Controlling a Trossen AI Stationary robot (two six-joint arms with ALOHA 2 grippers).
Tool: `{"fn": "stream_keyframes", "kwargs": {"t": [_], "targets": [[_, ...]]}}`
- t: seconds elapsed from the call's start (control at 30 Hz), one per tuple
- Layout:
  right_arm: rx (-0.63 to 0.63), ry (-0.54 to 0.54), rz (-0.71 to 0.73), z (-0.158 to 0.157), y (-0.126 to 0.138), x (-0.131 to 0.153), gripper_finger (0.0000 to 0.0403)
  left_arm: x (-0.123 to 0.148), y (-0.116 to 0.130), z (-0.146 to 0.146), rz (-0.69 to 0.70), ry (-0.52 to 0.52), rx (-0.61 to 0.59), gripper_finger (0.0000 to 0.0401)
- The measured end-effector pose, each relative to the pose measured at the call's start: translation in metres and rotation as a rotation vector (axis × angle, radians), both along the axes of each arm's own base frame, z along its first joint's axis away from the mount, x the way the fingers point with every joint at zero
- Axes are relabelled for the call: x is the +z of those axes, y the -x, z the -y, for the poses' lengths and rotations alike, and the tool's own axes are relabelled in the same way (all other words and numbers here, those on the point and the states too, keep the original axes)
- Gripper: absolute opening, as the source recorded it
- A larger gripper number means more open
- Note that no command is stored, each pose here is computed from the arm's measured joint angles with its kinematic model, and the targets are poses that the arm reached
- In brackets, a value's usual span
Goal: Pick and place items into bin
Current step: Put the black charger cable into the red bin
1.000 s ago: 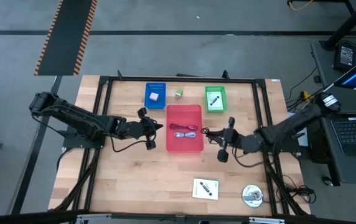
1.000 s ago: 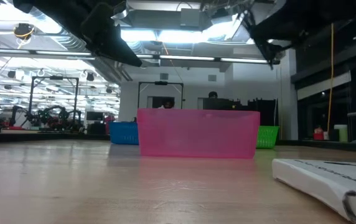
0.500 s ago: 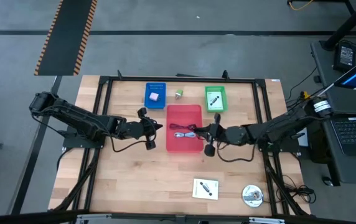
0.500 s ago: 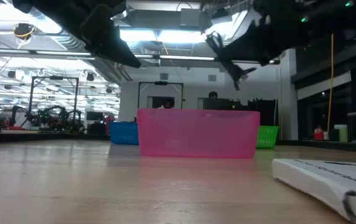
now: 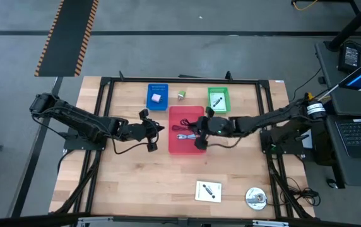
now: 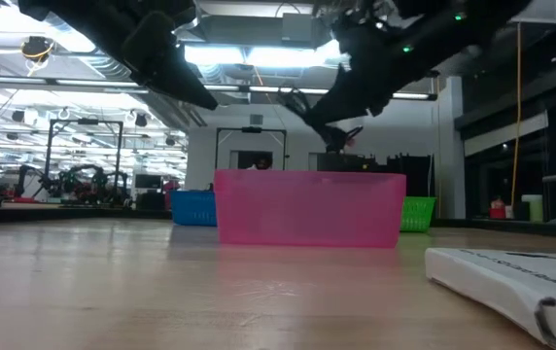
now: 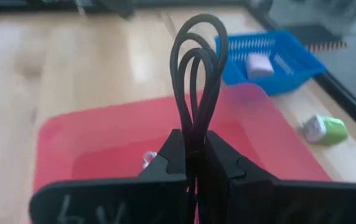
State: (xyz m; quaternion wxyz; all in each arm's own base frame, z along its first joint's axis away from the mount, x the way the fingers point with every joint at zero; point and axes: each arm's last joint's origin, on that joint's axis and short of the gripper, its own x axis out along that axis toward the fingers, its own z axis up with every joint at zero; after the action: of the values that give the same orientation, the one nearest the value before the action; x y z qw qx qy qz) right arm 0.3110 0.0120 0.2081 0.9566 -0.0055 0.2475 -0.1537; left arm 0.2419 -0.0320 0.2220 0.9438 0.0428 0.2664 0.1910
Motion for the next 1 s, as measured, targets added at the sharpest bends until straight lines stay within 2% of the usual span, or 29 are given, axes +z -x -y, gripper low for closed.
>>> {"fn": "stream_keyframes", "kwargs": {"t": [0.3, 0.43, 0.63, 1.0], "targets": [[-0.036, -0.044, -0.209, 0.022, -0.03, 0.003, 0.0012, -0.002, 0.001, 0.0, -0.026, -0.005, 0.0, 0.0002], [-0.03, -0.027, -0.227, 0.025, -0.04, 0.007, 0.0012, -0.003, 0.002, 0.0, -0.034, -0.006, 0.0, 0.0002], [-0.033, -0.032, -0.237, 0.024, -0.039, 0.005, 0.0012, -0.003, 0.002, 0.0, -0.044, -0.008, 0.001, 0.0002], [-0.053, -0.048, -0.341, 0.027, -0.049, -0.034, 0.0012, -0.003, 0.002, 0.0, -0.043, -0.005, 0.001, 0.0002]]}}
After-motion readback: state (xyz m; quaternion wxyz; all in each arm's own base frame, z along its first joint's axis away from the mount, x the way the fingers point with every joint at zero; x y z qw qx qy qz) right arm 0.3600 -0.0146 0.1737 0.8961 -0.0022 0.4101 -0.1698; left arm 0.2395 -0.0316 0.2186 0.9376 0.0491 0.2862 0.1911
